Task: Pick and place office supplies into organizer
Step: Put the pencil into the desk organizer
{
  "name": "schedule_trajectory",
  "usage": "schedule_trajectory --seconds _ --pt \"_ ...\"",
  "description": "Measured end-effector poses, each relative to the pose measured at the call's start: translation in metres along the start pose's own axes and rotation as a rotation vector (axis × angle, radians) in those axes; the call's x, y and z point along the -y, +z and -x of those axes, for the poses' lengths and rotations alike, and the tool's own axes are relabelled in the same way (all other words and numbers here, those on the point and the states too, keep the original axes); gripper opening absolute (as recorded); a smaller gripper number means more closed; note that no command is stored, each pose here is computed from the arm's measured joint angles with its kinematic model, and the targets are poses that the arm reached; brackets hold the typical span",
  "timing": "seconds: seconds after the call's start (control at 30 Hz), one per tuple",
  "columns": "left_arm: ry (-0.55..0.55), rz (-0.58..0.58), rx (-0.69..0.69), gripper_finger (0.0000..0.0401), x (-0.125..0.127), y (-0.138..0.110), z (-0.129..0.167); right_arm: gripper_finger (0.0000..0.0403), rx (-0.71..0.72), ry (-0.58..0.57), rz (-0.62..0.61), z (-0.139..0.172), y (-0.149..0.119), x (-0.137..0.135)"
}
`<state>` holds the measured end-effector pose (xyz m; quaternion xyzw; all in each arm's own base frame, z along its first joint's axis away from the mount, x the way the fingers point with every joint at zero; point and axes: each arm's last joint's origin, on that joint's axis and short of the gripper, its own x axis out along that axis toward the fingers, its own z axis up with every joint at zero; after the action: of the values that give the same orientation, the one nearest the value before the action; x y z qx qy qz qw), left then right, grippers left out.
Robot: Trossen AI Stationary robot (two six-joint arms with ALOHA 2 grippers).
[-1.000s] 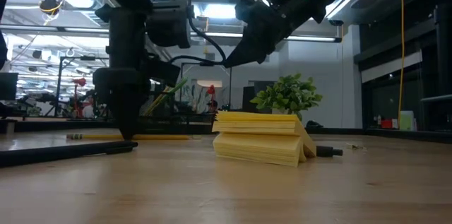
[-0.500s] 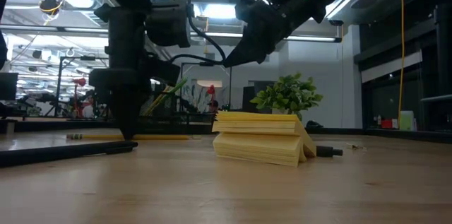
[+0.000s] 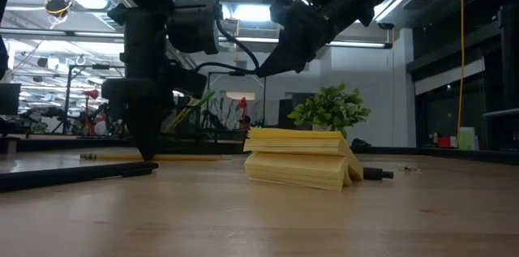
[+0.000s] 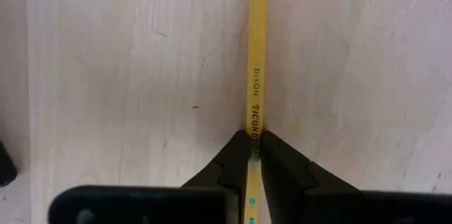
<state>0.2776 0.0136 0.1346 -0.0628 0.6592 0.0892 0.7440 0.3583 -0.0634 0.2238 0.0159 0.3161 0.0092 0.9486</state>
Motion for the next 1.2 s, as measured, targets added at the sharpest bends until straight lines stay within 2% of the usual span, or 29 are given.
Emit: schedule_trajectory --seconds 0.3,0.47,0.7,0.9,1.2 --pt "0.003 -0.057 0.023 0.0025 0.003 -0.004 0.009 0.0019 -0.001 0.0 0.0 0.0 0.0 0.0" --pt "-0.006 -0.056 0.131 0.0024 0.003 -0.005 0.036 0.0019 -0.003 0.0 0.0 0.0 0.0 0.0" --pt "0.099 -0.077 0.282 0.0024 -0.005 -0.011 0.071 0.0019 -0.008 0.0 -0.001 0.0 -0.001 0.0" --pt "0.248 -0.038 0.436 0.0024 -0.023 -0.019 0.105 0.0019 -0.009 0.0 -0.001 0.0 -0.001 0.0" --pt "0.375 0.065 0.746 0.0024 -0.07 -0.019 0.15 0.0019 -0.01 -0.004 -0.002 0.0 -0.001 0.0"
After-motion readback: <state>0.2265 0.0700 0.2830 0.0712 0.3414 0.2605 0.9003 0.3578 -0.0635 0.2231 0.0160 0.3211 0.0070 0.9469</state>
